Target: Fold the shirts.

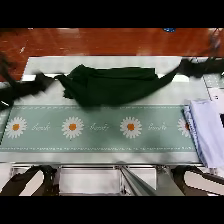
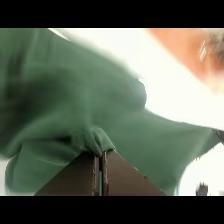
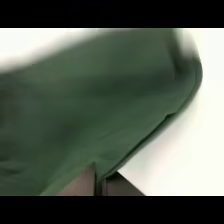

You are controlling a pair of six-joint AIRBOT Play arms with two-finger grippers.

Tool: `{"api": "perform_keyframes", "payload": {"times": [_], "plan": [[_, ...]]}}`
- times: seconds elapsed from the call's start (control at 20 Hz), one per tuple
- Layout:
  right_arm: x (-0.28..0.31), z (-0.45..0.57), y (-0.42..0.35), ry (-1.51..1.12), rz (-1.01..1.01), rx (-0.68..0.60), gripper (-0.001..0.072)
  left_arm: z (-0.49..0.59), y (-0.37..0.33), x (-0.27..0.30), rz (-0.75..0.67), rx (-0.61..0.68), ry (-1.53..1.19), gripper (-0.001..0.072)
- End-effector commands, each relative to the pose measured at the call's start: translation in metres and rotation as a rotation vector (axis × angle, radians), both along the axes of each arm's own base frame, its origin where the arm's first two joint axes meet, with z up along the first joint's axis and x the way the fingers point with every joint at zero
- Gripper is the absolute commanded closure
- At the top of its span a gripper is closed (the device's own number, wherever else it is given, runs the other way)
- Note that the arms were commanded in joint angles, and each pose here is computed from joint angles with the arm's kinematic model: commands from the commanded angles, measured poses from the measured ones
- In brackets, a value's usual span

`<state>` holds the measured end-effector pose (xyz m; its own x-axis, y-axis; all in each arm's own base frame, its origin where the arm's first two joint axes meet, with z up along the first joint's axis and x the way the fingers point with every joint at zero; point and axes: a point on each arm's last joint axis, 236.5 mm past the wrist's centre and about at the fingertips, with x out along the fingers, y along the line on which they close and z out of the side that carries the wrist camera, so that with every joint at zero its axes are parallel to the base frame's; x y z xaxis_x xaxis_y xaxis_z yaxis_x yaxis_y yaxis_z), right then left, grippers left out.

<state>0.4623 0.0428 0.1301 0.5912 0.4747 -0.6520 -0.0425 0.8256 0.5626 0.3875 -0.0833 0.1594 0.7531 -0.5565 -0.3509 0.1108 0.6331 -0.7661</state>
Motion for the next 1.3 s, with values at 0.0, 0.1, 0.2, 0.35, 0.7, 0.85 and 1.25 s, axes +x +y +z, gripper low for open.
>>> {"api": "perform_keyframes", "payload": {"times": [0.0,0.1,0.2,0.35,0.7,0.85,1.25], "plan": [[-0.001,0.162,0.004,-0.332,0.01,-0.068,0.0687,0.147,0.053,0.002,0.074,0.101,-0.277,0.0689],[-0.029,0.231,0.011,-0.482,0.026,-0.111,0.0687,0.217,0.069,-0.015,0.117,0.162,-0.405,0.0689],[-0.067,0.28,0.017,-0.596,0.026,-0.16,0.0687,0.272,0.076,-0.036,0.16,0.222,-0.511,0.0689],[-0.134,0.315,0.009,-0.678,-0.018,-0.305,0.0687,0.32,0.073,-0.066,0.198,0.351,-0.602,0.0689],[-0.261,0.325,-0.003,-0.675,-0.129,-0.467,0.0687,0.338,0.098,-0.188,0.476,0.905,-0.594,0.0689],[-0.282,0.309,-0.011,-0.602,-0.161,-0.491,0.0687,0.344,0.1,-0.236,0.463,0.884,-0.662,0.069],[-0.233,0.199,-0.012,-0.278,-0.075,-0.402,0.0687,0.173,0.101,-0.123,0.301,0.911,-0.11,0.0689]]}}
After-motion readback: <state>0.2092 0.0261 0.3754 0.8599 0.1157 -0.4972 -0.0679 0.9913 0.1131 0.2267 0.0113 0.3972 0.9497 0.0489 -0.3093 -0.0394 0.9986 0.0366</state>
